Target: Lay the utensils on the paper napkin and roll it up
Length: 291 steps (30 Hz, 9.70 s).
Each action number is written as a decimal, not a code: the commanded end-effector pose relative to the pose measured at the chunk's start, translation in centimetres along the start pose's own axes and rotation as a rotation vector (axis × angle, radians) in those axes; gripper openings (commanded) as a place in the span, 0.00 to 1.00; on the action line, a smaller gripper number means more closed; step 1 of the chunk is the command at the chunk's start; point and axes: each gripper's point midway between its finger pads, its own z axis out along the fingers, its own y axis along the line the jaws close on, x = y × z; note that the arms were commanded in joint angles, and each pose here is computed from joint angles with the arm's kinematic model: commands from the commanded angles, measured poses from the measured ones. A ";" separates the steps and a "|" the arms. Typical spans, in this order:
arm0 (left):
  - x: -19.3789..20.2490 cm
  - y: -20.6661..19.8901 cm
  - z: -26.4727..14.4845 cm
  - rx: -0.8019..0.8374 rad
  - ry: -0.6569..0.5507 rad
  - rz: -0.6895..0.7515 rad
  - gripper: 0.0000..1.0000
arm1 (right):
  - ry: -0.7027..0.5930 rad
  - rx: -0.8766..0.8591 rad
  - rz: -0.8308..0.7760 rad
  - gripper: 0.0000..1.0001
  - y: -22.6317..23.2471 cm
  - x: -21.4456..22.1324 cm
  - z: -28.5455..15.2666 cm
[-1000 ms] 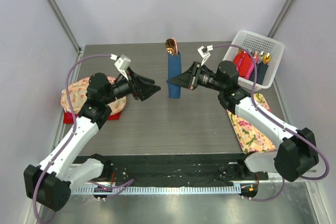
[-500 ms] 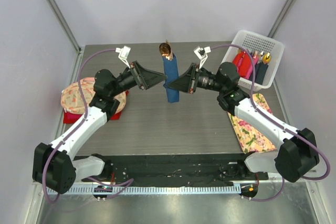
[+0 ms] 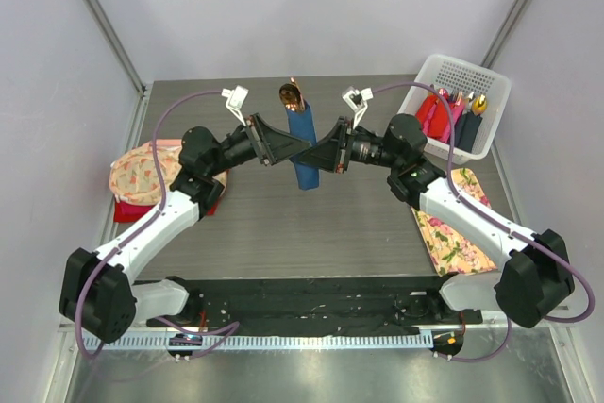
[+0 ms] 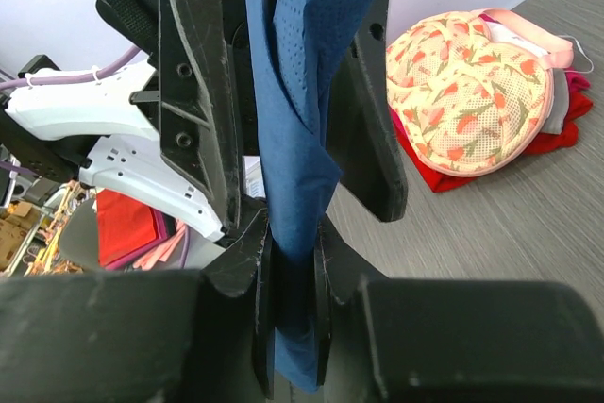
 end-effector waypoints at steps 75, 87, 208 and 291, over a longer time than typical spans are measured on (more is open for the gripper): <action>-1.0 -0.4 0.1 0.065 -0.021 0.044 0.00 | -0.018 0.074 0.032 0.58 -0.6 -5.0 -2.2; -1.2 -0.6 0.2 0.074 -0.022 0.044 0.00 | 0.002 0.053 0.056 0.01 -0.8 -4.0 -2.1; 1.5 3.2 -0.3 -0.006 0.092 0.003 1.00 | -0.413 0.393 0.258 0.01 -15.4 -14.2 -18.8; 2.4 10.4 -1.1 -0.107 0.121 -0.140 1.00 | -0.011 1.261 0.227 0.56 -49.6 -4.9 -37.9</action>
